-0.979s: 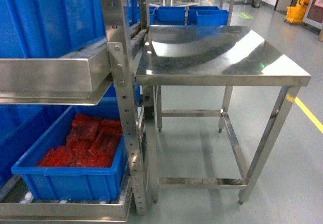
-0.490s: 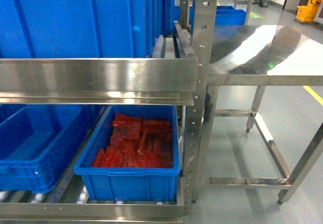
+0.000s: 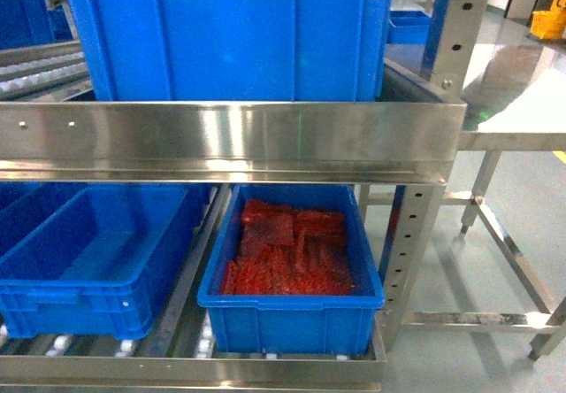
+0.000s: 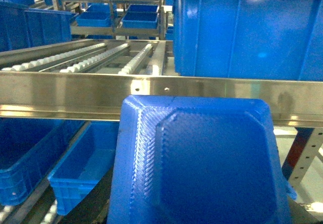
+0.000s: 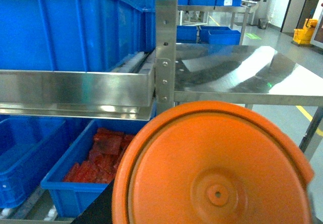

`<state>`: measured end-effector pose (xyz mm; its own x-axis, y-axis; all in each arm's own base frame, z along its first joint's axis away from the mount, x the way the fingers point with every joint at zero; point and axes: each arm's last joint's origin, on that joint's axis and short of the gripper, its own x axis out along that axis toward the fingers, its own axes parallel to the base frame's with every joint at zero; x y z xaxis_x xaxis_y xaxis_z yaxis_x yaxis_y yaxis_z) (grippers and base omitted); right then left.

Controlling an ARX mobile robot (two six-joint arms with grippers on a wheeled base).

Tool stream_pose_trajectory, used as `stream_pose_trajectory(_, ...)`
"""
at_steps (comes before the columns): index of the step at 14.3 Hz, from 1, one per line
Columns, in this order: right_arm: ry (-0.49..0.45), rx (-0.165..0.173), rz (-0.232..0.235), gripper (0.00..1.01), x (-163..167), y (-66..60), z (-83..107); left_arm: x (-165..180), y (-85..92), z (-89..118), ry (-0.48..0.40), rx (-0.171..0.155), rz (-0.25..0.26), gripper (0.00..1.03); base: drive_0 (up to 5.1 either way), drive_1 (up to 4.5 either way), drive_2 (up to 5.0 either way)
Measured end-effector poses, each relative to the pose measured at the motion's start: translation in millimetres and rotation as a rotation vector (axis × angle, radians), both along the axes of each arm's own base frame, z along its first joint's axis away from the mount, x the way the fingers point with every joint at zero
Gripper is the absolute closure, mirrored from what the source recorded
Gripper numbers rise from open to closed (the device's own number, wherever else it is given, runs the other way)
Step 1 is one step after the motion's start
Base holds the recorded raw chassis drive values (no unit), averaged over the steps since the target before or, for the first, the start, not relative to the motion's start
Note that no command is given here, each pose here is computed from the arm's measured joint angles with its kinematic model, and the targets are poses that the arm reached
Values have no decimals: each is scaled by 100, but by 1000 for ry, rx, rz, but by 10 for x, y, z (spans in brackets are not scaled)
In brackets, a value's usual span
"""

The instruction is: Sort blue parts and orange caps into right shelf containers

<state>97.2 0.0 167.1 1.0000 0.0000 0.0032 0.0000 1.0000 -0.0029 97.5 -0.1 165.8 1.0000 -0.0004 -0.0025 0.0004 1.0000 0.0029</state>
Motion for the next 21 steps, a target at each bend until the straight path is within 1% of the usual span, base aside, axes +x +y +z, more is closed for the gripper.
stream_pose_trajectory(21,0,0,0,57,0,0,0,0,0,0,0,0,0,59,-508,232,232)
